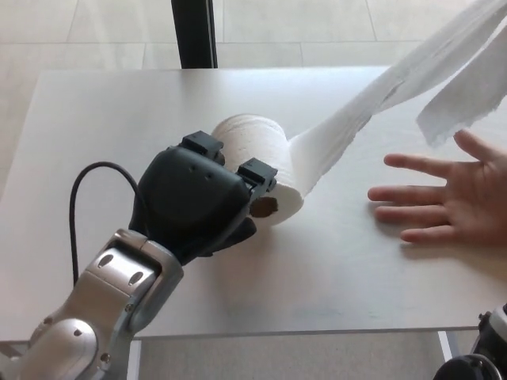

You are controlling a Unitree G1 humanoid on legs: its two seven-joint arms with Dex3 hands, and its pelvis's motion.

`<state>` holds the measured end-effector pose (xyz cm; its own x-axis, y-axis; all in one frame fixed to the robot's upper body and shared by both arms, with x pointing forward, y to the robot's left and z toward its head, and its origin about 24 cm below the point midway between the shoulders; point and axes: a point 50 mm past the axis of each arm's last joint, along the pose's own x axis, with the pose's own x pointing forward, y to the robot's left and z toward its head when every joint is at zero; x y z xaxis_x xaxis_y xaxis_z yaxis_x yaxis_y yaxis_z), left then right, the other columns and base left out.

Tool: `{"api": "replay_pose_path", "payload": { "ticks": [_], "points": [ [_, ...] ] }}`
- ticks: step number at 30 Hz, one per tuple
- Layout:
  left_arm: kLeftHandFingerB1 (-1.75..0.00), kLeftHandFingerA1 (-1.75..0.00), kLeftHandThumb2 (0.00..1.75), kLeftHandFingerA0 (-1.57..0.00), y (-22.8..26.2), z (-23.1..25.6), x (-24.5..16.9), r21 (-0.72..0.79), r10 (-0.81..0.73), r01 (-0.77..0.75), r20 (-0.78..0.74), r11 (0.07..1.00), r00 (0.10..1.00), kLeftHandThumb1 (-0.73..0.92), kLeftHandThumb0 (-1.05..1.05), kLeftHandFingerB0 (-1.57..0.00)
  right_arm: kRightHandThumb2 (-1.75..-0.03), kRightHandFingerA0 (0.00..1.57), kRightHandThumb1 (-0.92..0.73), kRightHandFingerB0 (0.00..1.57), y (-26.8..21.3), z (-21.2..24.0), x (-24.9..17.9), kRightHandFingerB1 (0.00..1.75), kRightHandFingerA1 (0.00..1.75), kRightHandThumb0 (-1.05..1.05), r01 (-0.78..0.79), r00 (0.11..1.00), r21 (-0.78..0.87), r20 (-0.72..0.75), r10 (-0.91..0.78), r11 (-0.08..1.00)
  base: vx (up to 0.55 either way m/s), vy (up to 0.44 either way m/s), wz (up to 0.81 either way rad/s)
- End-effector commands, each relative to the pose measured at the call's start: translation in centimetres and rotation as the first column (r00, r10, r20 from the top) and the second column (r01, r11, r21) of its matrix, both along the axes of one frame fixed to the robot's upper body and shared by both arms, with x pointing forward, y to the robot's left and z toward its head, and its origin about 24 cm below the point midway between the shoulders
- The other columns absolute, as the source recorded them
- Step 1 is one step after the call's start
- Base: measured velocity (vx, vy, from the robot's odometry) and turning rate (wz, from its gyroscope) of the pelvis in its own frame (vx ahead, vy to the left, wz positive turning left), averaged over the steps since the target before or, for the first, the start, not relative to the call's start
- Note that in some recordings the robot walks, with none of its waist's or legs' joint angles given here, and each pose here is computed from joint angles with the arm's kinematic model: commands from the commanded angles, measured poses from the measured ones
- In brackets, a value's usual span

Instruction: A toilet paper roll is kept in the middle of the desk infront of the robot. The robot places its left hand on the top of the toilet paper roll to hold it still and uses its right hand to tear off a piece of toilet paper from it and hands the paper to a person

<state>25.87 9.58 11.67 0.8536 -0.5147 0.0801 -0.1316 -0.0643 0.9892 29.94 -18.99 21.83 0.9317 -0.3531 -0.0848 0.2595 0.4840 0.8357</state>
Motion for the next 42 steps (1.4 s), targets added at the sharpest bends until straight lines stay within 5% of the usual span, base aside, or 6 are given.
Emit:
{"api": "replay_pose_path", "payload": {
  "ticks": [1, 11, 16, 25, 31, 42],
  "points": [
    [-0.53, -0.61, 0.61, -0.6, -0.3, 0.6, 0.3, 0.11, -0.067, 0.067, -0.004, 0.992, 0.998, 0.78, -0.54, -0.56, -1.08, 1.05, -0.76, 0.78, 2.4, 0.5, 0.0, 1.75, 1.75, -0.28, -0.123, 0.992, 0.203, -0.006, 0.127, 0.971, 0.0, 0.0, 0.0],
    [-0.55, -0.62, 0.61, -0.62, -1.0, 2.9, 1.4, 0.039, -0.075, 0.074, 0.034, 0.996, 0.997, 0.78, -0.52, -0.6, -1.2, 1.05, -0.66, 0.79, 3.0, -0.5, -0.2, 1.74, 1.75, -0.26, -0.18, 0.982, 0.189, -0.02, 0.187, 0.965, 0.0, 0.0, 0.0],
    [-0.57, -0.62, 0.61, -0.63, -0.9, 2.9, 2.3, 0.034, -0.046, 0.045, 0.028, 0.998, 0.999, 0.76, -0.52, -0.59, -1.07, 1.06, -0.73, 0.83, 3.5, -0.5, -0.1, 1.7, 1.75, -0.29, -0.195, 0.979, 0.189, -0.016, 0.202, 0.962, 0.0, 0.0, 0.0],
    [-0.59, -0.69, 0.63, -0.63, 3.1, -3.9, 1.8, -0.005, 0.089, -0.09, -0.093, 0.996, 0.992, 0.76, -0.5, -0.59, -0.99, 1.01, -0.84, 0.69, 3.3, 0.4, -0.4, 1.75, 1.75, -0.31, -0.145, 0.988, 0.169, -0.029, 0.152, 0.975, 0.0, 0.0, 0.0],
    [-0.58, -0.7, 0.61, -0.66, 7.5, -7.0, 0.4, -0.017, 0.21, -0.213, -0.116, 0.977, 0.971, 0.77, -0.47, -0.58, -1.25, 1.02, -0.62, 0.73, 1.5, 0.5, -0.7, 1.75, 1.75, -0.27, -0.115, 0.992, 0.132, -0.027, 0.12, 0.985, 0.0, 0.0, 0.0],
    [-0.56, -0.71, 0.64, -0.55, 7.5, -8.8, 0.8, -0.041, 0.268, -0.282, -0.198, 0.959, 0.943, 0.83, -0.49, -0.5, -1.08, 1.0, -0.77, 0.71, 1.9, 1.4, -0.2, 1.75, 1.75, -0.27, -0.077, 0.997, 0.108, -0.015, 0.079, 0.991, 0.0, 0.0, 0.0]
  ]
}}
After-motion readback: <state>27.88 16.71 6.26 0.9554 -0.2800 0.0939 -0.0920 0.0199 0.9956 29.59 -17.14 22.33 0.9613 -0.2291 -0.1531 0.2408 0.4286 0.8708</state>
